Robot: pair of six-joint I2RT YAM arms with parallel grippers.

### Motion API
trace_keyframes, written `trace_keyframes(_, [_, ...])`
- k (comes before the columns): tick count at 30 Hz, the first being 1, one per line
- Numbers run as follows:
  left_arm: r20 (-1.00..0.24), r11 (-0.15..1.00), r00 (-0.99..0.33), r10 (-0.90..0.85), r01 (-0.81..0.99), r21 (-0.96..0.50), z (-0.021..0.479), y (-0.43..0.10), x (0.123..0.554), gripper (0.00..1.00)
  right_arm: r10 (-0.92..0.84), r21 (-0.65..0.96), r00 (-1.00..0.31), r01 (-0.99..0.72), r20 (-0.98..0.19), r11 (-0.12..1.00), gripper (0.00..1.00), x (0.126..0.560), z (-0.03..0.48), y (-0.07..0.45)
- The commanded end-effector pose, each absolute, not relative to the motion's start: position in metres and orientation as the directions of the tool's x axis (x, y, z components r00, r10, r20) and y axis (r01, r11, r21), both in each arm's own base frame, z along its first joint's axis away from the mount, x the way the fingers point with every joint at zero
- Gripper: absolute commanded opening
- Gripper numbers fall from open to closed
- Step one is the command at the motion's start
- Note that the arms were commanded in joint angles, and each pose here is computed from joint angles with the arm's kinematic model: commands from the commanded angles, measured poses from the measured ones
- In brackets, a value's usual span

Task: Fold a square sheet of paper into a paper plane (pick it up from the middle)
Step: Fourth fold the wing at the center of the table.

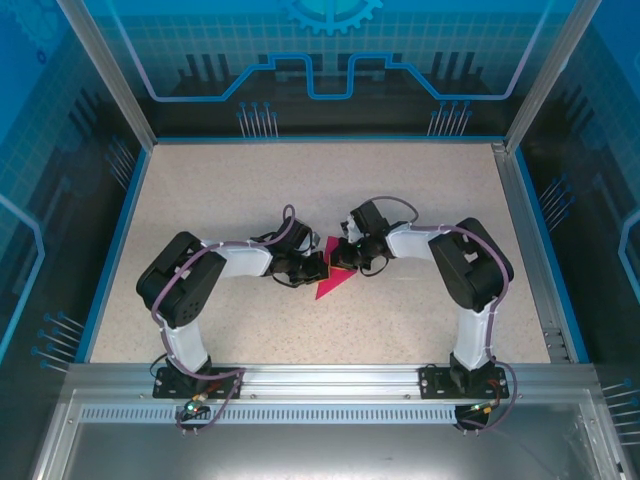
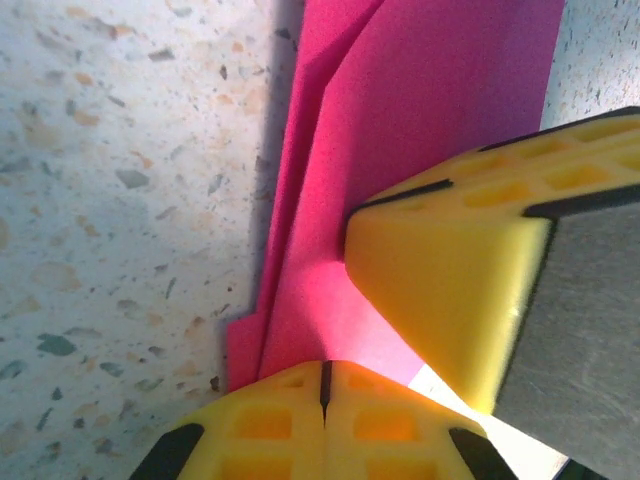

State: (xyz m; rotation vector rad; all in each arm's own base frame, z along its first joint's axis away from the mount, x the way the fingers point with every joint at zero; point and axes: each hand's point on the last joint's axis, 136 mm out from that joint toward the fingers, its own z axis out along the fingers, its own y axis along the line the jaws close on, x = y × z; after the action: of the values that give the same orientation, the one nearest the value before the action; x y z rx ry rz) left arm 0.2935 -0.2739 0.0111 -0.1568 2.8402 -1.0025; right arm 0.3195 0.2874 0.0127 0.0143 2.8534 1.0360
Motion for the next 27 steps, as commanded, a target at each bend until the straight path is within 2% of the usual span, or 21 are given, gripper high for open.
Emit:
trace_keyframes(1, [0.065, 0.888, -0.984, -0.163, -0.175, -0.425, -0.035, -0.229, 0.249, 0.02, 0.105, 0.582, -0.991, 0.037, -0.083, 0.812, 0.06, 0.331, -0.007, 0.264])
trace_keyframes(18, [0.069, 0.893, -0.985, -0.156, -0.171, -0.415, -0.036, -0.226, 0.245, 0.02, 0.286, 0.577, -0.951, 0.171, -0.114, 0.799, 0.11, 0.421, -0.002, 0.2])
trace_keyframes(27, [0.062, 0.887, -0.986, -0.153, -0.164, -0.431, -0.031, -0.23, 0.249, 0.02, 0.217, 0.653, -0.954, 0.031, -0.206, 0.757, 0.15, 0.417, 0.062, 0.224])
